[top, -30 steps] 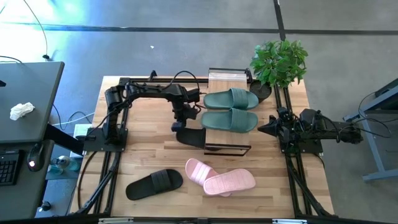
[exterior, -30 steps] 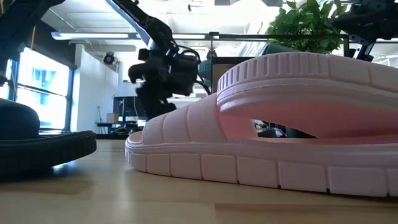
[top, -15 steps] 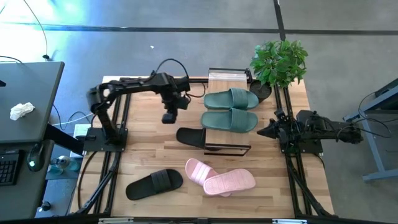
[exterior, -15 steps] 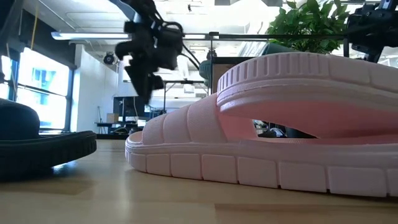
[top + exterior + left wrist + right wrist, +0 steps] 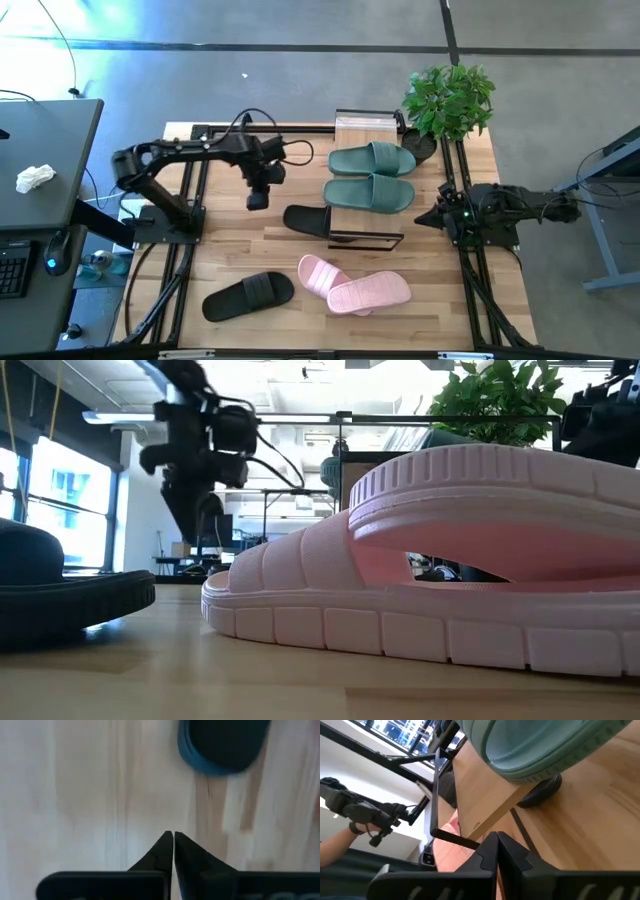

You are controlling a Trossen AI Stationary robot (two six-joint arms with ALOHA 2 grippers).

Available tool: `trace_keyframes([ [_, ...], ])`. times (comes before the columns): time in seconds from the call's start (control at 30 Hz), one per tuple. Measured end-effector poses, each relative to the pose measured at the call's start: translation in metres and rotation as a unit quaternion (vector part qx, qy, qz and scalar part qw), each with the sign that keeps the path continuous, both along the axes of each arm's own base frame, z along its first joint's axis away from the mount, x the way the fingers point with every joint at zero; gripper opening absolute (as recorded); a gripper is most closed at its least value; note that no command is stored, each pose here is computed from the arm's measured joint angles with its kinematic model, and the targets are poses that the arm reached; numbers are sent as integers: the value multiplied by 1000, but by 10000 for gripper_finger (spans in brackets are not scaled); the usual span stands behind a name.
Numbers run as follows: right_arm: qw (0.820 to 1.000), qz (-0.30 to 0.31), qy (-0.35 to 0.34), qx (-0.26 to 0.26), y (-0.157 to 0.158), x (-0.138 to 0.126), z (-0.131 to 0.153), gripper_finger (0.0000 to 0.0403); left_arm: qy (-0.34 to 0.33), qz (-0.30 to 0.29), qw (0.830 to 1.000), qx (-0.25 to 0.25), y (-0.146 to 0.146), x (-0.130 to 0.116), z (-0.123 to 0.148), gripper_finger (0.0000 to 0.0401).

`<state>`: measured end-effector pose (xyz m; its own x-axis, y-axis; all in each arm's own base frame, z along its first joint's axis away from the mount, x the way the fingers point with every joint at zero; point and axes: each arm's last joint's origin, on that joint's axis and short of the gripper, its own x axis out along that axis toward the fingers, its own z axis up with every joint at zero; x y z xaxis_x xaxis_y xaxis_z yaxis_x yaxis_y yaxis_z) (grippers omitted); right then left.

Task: Pick and place slides into the shelf
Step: Put the top black slipper under the shelf

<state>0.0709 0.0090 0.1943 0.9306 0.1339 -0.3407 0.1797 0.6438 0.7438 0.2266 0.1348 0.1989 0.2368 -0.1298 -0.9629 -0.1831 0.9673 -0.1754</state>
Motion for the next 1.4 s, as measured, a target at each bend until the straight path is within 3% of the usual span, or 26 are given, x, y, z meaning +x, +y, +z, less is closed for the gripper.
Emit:
trace_keyframes([
  [0.2,1000,-1,-4,-31,2,0,0,0,-78,27,996,24,-10,-6,-20,17],
  [0.47,998,-1,23,-52,5,8,-9,0,-102,17,995,14,-29,7,-37,6],
  [1.0,996,6,35,-80,11,34,-9,0,-86,29,996,26,-48,30,-59,4],
  [1.23,995,15,50,-84,14,41,-12,0,-127,43,989,64,-42,38,-55,4],
  [1.4,995,22,46,-87,15,45,-12,0,-154,47,985,62,-41,42,-53,4],
])
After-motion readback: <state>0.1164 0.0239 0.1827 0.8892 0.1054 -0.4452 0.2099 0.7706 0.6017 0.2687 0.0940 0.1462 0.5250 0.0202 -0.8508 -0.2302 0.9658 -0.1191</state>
